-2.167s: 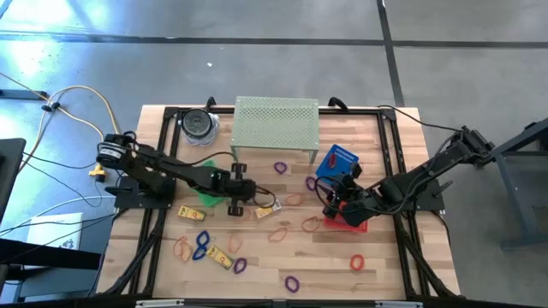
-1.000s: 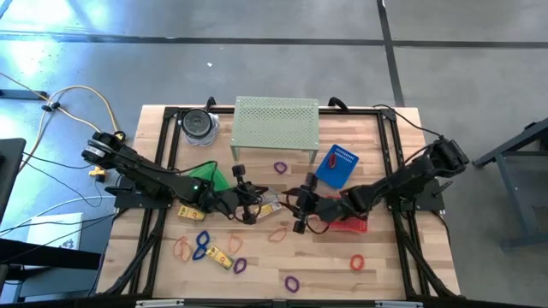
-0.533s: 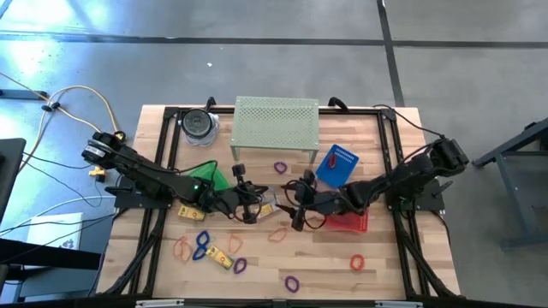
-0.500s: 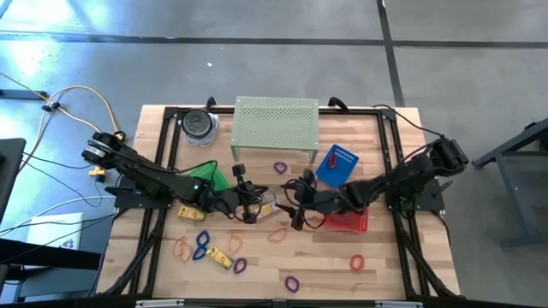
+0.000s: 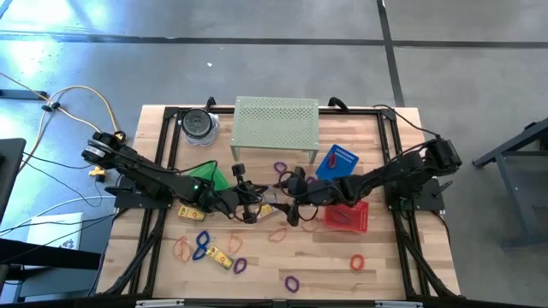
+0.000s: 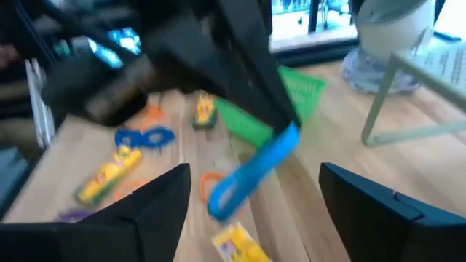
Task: Pick & Place Office Desk Supplies
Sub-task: Put the blue rubberband into the red basket
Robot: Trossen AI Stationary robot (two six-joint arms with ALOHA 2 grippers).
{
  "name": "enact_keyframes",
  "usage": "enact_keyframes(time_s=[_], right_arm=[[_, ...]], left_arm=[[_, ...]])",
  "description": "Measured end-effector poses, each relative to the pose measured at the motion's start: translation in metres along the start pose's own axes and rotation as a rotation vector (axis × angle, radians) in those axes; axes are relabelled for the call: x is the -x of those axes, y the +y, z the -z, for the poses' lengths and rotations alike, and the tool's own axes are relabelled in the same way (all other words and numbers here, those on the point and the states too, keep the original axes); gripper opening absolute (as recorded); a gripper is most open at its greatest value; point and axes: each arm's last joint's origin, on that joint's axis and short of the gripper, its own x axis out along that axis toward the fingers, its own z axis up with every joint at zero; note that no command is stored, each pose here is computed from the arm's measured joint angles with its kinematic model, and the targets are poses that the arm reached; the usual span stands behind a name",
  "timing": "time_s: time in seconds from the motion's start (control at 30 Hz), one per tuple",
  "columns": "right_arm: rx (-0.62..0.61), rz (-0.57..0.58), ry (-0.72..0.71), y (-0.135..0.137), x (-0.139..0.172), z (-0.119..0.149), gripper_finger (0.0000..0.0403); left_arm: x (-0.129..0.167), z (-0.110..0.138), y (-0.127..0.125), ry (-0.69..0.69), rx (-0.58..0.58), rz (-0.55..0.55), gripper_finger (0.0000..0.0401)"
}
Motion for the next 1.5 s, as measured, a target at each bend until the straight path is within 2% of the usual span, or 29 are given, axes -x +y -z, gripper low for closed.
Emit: enact_keyframes(time_s=[0.17,0.33,0.7,0.9,1.07,1.27,1.4,1.5], right_arm=[[-0.006,0.016,-0.002,-0.004,-0.004,0.000,0.0248],[-0.003,0.019,0.002,-0.007,-0.007,0.002,0.0191],[0.026,0.033,0.008,-0.011,-0.008,0.002,0.0014],[0.044,0.033,0.020,-0.010,-0.008,0.004,0.0003],[0.048,0.036,0.033,-0.011,-0.008,0.005,0.0003],[0.033,0.041,0.051,-0.011,-0.008,0.007,0.0003],[0.040,0.046,0.077,-0.011,-0.007,0.010,0.0003],[0.059,0.053,0.118,-0.008,-0.003,0.012,0.0003]], left_arm=[[0.000,0.000,0.000,0.000,-0.004,-0.001,0.0001],[0.000,0.000,0.000,0.000,-0.010,-0.001,0.0001],[0.000,0.000,0.000,0.000,-0.019,-0.001,0.0001],[0.000,0.000,0.000,0.002,-0.026,0.006,0.0001],[0.001,0.000,-0.002,-0.001,-0.107,0.015,0.0021],[0.005,0.000,-0.007,-0.011,-0.167,0.035,0.0094],[0.007,0.000,-0.009,-0.015,-0.170,0.044,0.0151],[0.009,0.000,-0.011,-0.017,-0.164,0.050,0.0178]])
